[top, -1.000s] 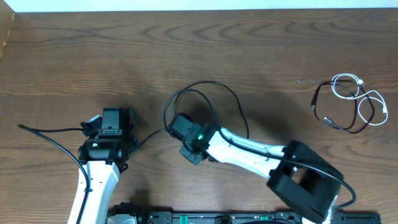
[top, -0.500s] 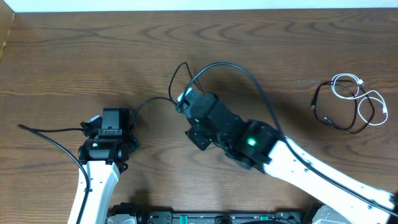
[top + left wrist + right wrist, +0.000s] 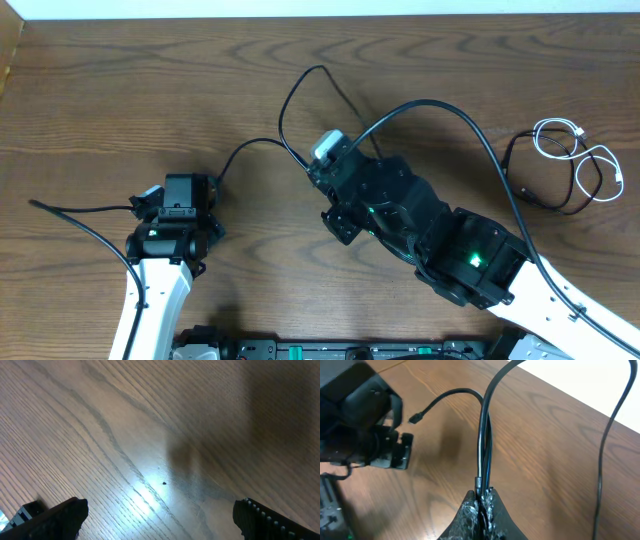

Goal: Untangle cables

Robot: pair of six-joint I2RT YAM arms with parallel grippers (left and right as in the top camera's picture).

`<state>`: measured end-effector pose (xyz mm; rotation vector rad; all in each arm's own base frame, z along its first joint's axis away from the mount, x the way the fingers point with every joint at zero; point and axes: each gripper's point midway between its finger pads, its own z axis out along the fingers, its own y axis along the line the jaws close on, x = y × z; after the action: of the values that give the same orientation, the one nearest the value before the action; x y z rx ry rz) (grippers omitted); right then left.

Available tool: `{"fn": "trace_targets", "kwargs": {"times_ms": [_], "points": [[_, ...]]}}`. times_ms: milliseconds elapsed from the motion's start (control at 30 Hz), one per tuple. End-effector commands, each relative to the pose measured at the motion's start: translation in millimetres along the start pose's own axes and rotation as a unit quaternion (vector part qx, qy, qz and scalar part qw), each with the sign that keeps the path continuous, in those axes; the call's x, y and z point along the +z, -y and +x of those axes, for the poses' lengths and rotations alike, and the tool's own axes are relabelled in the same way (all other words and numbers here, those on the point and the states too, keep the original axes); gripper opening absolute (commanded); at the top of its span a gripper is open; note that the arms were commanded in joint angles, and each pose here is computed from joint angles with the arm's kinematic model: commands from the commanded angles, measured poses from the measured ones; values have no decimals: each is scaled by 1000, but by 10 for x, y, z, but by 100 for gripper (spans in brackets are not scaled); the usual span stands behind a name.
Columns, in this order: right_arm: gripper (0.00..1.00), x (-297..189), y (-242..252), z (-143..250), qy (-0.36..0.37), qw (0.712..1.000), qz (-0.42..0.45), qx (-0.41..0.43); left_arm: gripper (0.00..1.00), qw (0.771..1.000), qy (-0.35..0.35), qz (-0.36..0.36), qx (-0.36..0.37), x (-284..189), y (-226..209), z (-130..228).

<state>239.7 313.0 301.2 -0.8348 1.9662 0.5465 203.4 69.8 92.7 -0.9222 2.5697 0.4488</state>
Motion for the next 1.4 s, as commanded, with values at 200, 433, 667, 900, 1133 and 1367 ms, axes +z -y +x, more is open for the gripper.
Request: {"fn": "trace_targets", "kwargs": {"times_ms": [200, 433, 667, 900, 1133, 1367], "points": [[1, -105, 493, 35, -11, 992, 129, -3, 98, 1000, 6, -9, -6, -10, -36, -32], [1, -377, 1227, 324, -73, 952, 298, -8, 98, 1000, 6, -9, -6, -10, -36, -32], [1, -666, 1769, 626, -139, 914, 382, 10, 98, 1000, 6, -9, -6, -10, -36, -32], [1, -983, 2269, 875, -180, 876, 443, 58, 98, 1000, 6, -9, -6, -10, -36, -32], [1, -1388, 2752, 1104, -200, 829, 508, 119, 98, 1000, 6, -9, -6, -10, -36, -32], [1, -1865, 3161, 1344, -206, 775, 569, 183, 98, 1000, 6, -9, -6, -11, -35, -33]]}}
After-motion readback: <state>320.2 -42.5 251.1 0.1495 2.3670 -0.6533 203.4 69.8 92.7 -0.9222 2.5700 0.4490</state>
